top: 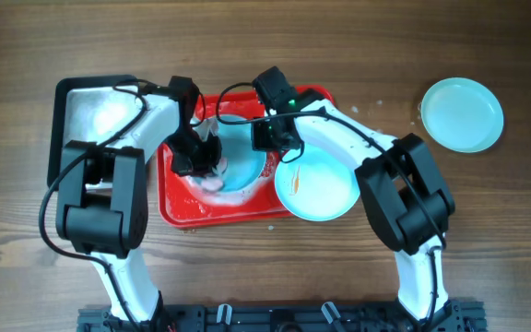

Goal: Clean dirty plates on tray and stack at the side
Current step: 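Keep scrubbing the plate face with the sponge, right gripper holding rim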

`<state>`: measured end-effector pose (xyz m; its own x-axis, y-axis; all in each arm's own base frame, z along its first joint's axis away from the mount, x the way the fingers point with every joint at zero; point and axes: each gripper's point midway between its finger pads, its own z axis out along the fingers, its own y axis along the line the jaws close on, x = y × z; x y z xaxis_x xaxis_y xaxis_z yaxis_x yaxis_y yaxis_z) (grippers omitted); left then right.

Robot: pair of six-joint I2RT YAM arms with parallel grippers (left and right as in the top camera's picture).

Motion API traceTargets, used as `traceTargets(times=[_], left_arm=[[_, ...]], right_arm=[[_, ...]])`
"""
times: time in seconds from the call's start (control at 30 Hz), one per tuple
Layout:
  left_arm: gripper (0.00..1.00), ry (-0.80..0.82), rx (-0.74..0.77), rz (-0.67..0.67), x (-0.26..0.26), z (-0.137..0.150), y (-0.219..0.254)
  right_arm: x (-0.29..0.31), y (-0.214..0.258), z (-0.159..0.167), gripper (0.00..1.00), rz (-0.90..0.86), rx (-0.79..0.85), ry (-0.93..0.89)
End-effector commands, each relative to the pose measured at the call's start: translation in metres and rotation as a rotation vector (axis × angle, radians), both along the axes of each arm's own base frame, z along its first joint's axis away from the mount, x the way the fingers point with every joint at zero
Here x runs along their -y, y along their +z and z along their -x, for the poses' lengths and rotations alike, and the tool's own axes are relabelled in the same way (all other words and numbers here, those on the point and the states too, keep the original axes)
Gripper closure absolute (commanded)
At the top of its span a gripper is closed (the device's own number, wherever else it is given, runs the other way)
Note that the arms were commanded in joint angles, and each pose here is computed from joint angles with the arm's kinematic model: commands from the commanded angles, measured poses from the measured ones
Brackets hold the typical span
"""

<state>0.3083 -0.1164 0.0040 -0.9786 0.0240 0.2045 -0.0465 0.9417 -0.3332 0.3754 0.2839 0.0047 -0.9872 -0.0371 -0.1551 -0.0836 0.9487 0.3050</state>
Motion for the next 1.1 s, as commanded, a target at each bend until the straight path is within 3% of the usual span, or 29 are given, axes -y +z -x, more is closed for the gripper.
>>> traceTargets(times=[0.0, 0.13, 0.23, 0.37, 0.5, 0.67, 0.77, 0.97, 1.07], left_arm=[[0.96, 0.156, 0.112, -0.168, -0.026, -0.038, -0.029], [0.96, 0.185, 0.330, -0.237, -0.032, -0.088, -0.028], [0.96, 0.182, 0.435, -0.317, -0.038, -0.108, -0.025], [0.96, 0.160, 0.550, -0.518, -0.050, -0.122, -0.016], [0.96, 0.110, 0.537, -0.611, -0.051, -0.110, -0.016], [0.96, 0.039, 0.367, -0.609, -0.053, -0.070, -0.025], [0.96, 0.024, 0.253, -0.544, -0.048, -0.046, -0.030], [0.96, -0.016, 0.060, -0.236, -0.022, -0.010, -0.030], [0.96, -0.002, -0.024, -0.166, -0.028, 0.005, -0.025]], right_arm=[[0.003, -0.018, 0.009, 0.96, 0.026, -0.042, -0.017], [0.003, -0.018, 0.008, 0.96, 0.026, -0.041, -0.017], [0.003, -0.018, 0.008, 0.96, 0.026, -0.041, -0.017], [0.003, -0.018, 0.008, 0.96, 0.026, -0.041, -0.017], [0.003, -0.018, 0.008, 0.96, 0.026, -0.041, -0.017], [0.003, -0.018, 0.008, 0.96, 0.026, -0.041, -0.017], [0.003, -0.018, 0.009, 0.96, 0.026, -0.042, -0.016], [0.002, -0.018, 0.010, 0.96, 0.021, -0.044, -0.004], [0.002, -0.017, 0.009, 0.96, 0.021, -0.043, -0.004]])
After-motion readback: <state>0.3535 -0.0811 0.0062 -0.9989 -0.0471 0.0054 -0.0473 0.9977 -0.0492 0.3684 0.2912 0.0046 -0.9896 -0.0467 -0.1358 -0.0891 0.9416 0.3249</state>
